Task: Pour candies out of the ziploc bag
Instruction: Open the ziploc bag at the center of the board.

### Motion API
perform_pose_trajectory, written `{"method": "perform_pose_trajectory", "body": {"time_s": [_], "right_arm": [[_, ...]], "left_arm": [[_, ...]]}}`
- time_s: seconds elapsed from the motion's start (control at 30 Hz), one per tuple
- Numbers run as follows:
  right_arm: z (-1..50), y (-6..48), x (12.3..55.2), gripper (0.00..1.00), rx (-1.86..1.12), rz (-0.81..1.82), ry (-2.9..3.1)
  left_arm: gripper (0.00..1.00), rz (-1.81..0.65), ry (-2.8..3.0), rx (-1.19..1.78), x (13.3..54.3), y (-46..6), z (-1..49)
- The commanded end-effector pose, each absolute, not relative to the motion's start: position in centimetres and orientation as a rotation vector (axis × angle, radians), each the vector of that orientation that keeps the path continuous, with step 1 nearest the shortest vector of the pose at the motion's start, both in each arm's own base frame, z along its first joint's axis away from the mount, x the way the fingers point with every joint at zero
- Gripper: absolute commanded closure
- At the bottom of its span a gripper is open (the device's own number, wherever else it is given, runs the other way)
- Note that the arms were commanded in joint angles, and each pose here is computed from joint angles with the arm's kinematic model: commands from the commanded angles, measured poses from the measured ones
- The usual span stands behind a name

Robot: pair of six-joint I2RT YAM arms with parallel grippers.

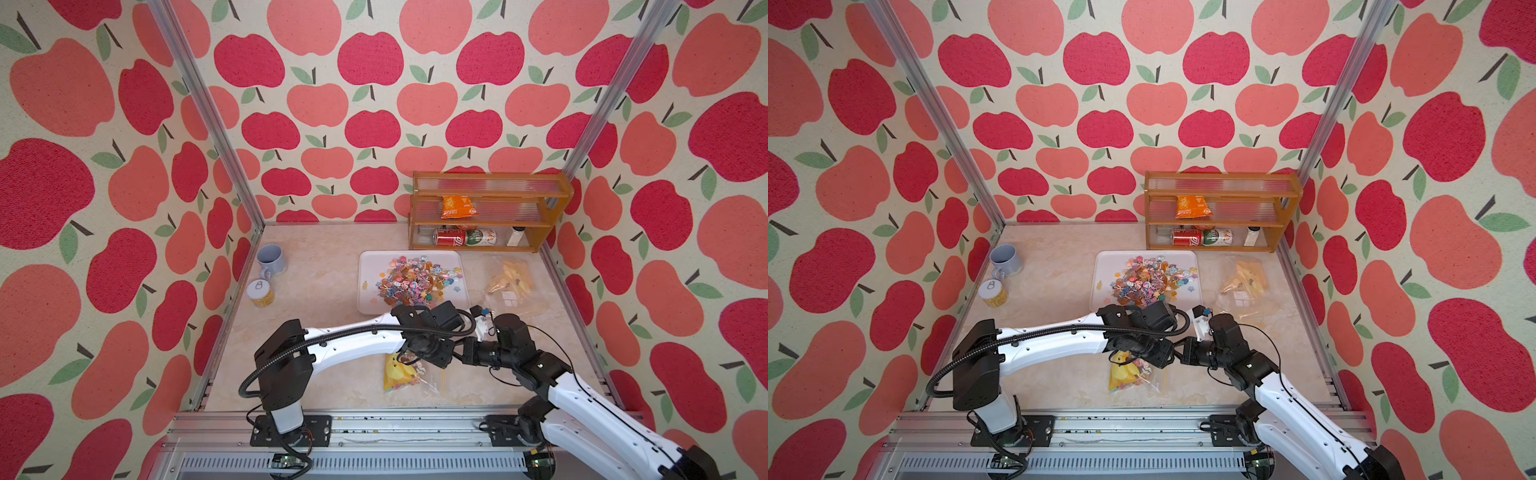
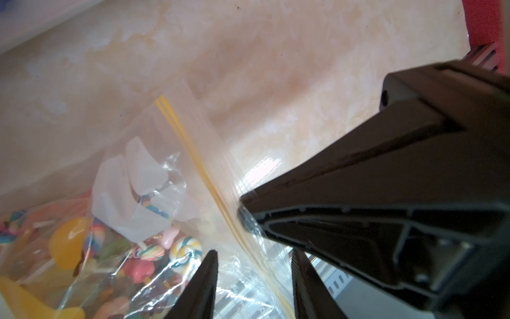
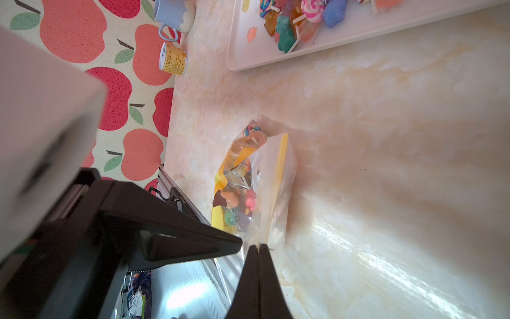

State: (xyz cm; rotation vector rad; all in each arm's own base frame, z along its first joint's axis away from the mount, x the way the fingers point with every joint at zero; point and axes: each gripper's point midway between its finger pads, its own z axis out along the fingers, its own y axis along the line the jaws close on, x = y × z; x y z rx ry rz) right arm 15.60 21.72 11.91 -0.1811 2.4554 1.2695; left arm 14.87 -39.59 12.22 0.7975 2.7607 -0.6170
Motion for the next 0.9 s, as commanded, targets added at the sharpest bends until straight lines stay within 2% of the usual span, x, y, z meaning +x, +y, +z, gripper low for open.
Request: {"method": "perform_pose_trajectory", "body": {"time_s": [0.0,0.27,0.7,0.77,0.87], "right_arm": [[12.8,22.1,15.4,1.00,-0.205,1.312,2.419],[12.8,22.2,15.4,1.00,-0.205,1.316,2.419],[12.8,22.3,15.3,1.00,-0.209,1.320,2.421],[12.9,22.2,15.3,1.00,-0.207,1.318,2.419],[12.8,21.9,15.4,1.00,-0.201,1.289,2.426]], "left_arm": [[0.61,-0.538,2.775,0.748,15.5,-38.4,12.1],[0.74,-0.542,2.766,0.727,15.8,-38.1,12.3],[0.85,-0.431,2.789,0.746,16.0,-38.0,11.7],[0.88,-0.401,2.798,0.759,16.0,-38.0,11.5],[0.98,-0.373,2.810,0.767,15.9,-38.0,11.4]]}}
